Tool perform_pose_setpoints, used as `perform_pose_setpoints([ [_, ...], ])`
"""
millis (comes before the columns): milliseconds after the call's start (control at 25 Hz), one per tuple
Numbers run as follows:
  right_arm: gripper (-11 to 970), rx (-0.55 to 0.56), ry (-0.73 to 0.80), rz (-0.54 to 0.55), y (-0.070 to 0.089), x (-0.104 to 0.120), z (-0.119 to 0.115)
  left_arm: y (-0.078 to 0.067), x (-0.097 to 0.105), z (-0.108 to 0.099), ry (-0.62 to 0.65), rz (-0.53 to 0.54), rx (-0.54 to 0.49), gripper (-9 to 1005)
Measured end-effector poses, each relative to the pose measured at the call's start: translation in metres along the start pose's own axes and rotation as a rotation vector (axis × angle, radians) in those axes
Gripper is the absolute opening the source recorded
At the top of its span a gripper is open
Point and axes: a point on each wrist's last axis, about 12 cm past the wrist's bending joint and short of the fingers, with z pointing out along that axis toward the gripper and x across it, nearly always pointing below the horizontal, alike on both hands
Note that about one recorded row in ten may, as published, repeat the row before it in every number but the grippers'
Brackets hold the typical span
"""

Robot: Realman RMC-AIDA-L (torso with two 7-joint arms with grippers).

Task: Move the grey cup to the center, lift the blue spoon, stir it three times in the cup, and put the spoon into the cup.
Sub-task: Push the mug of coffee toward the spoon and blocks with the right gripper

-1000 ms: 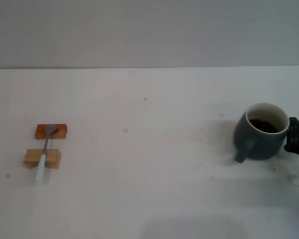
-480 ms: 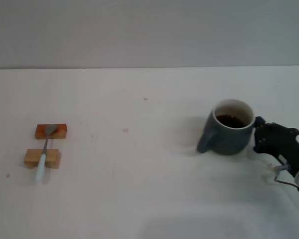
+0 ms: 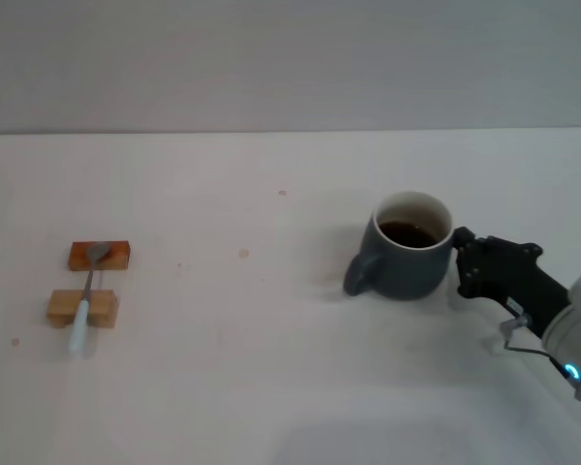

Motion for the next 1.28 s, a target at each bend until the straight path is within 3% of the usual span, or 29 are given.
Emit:
perform_pose_setpoints([
  [600,-1,-0.155,0.041,-0.09,0.026,-0.016,0.03,0.005,0.0,-0.005,-0.001,-0.02,-0.01,784],
  [1280,-1,-0.239,0.03,-0.14,0.044,-0.028,0.045,0.005,0.002,-0.01,0.004,-0.021,-0.008,785],
])
